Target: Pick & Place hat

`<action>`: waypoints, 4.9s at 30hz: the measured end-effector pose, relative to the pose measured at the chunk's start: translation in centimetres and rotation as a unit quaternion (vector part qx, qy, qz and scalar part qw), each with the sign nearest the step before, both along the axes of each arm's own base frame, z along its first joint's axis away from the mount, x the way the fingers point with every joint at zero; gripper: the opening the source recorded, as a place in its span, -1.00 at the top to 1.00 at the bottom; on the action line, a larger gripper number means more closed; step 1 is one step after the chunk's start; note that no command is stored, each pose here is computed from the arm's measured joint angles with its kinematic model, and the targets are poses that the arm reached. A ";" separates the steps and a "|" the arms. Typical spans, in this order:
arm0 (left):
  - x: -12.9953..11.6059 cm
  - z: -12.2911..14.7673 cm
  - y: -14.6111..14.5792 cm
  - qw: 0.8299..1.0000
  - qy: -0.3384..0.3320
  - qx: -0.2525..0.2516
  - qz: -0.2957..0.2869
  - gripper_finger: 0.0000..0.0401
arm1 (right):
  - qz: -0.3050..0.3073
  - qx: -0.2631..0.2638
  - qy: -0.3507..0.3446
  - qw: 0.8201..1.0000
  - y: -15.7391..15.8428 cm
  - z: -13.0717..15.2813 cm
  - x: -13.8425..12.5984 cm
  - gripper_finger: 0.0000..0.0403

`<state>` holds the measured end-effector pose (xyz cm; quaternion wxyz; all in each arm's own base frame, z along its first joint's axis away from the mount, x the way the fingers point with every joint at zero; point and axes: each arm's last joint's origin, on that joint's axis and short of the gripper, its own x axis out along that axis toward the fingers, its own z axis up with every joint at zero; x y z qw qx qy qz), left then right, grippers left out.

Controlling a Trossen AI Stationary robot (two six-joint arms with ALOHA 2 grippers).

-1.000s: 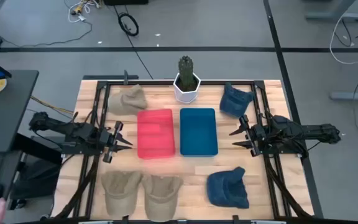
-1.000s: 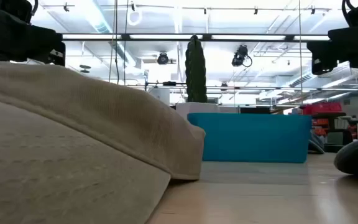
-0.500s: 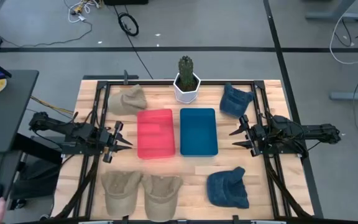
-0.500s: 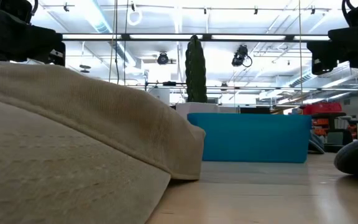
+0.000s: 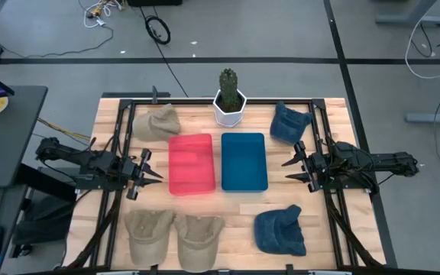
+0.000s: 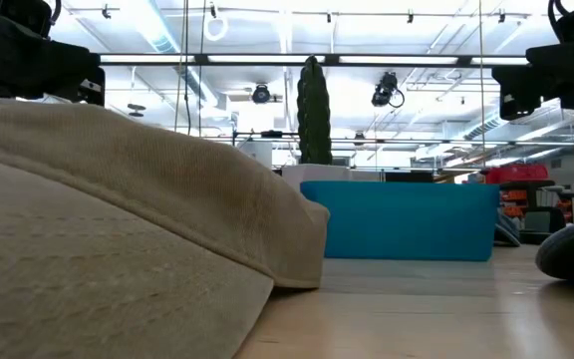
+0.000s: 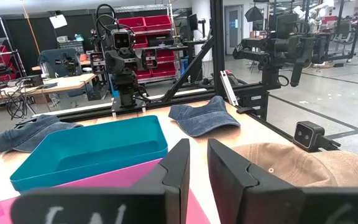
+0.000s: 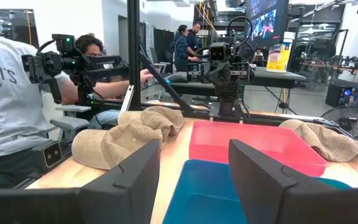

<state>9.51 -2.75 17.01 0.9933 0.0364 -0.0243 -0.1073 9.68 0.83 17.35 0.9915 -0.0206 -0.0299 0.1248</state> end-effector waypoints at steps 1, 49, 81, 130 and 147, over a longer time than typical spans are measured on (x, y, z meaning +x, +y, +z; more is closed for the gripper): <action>0.0 0.0 0.0 1.000 0.000 0.000 0.000 0.70 | 0.000 0.000 0.000 1.000 0.0 0.0 0.0 0.04; 0.0 0.0 0.0 1.000 0.000 0.000 0.000 0.70 | 0.000 0.000 0.000 1.000 0.0 0.0 0.0 0.04; 0.0 0.0 0.0 1.000 0.000 0.000 0.000 0.70 | 0.000 0.000 0.000 1.000 0.0 0.0 0.0 0.04; 0.0 0.0 0.0 1.000 0.000 0.000 0.000 0.70 | -0.009 -0.038 -0.152 0.988 0.0 2.7 -0.5 0.04; 0.0 0.0 0.0 1.000 0.000 0.000 0.000 0.70 | -0.026 -0.044 -0.492 0.869 0.0 7.8 -4.8 0.04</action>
